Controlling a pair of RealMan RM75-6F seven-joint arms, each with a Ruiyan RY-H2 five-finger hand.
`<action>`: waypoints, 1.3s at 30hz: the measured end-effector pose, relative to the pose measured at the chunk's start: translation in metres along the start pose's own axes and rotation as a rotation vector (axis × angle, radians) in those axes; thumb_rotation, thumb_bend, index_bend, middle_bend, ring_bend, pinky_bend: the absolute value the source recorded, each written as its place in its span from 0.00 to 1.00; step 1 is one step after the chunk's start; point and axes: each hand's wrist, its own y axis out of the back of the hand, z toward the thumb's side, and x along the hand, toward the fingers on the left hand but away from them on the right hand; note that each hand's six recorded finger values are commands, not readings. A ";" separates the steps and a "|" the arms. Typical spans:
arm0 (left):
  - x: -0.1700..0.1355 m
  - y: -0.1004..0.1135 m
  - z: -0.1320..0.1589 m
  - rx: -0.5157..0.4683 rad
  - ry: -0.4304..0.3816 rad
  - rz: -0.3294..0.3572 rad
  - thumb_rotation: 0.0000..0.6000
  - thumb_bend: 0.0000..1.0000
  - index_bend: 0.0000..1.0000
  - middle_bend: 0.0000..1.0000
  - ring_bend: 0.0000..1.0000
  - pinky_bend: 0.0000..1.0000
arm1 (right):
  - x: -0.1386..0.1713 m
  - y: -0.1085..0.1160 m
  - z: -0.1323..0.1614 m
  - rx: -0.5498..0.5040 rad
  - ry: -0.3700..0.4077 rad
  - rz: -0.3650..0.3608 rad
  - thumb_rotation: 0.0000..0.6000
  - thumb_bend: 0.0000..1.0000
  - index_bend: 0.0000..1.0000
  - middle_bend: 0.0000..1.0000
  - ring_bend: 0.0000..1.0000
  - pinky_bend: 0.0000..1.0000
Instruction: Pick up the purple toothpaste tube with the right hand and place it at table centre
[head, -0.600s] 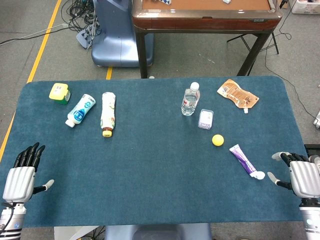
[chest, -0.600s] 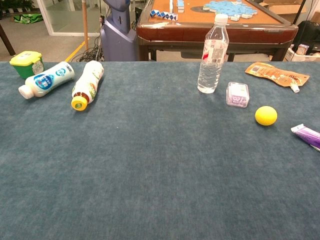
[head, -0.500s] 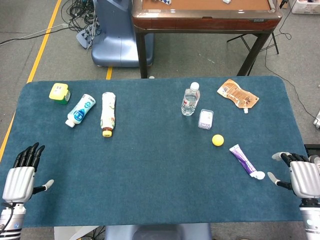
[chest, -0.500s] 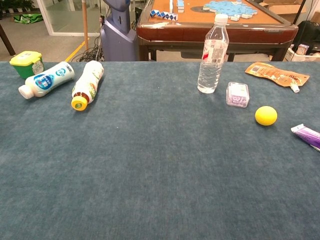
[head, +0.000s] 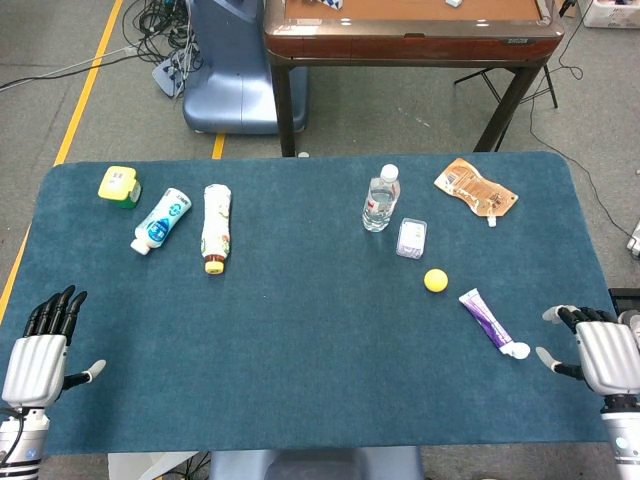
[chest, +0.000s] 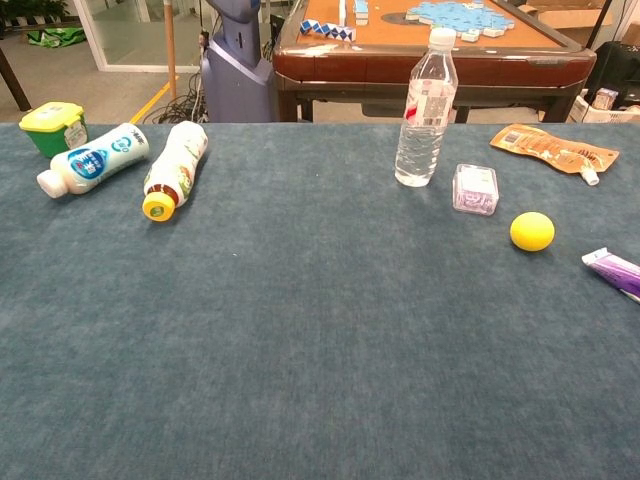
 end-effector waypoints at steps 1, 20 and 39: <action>0.000 0.000 0.000 0.001 0.000 -0.001 1.00 0.09 0.00 0.00 0.01 0.06 | -0.001 -0.001 -0.001 0.011 -0.001 0.014 1.00 0.25 0.40 0.43 0.34 0.35; 0.004 -0.007 0.006 0.000 -0.014 -0.023 1.00 0.09 0.00 0.00 0.01 0.06 | -0.029 -0.045 -0.015 0.140 0.010 0.298 1.00 0.25 0.33 0.38 0.26 0.31; 0.004 -0.008 0.012 0.005 -0.024 -0.031 1.00 0.09 0.00 0.00 0.01 0.06 | -0.023 -0.095 -0.017 0.062 0.024 0.413 1.00 0.25 0.33 0.35 0.26 0.31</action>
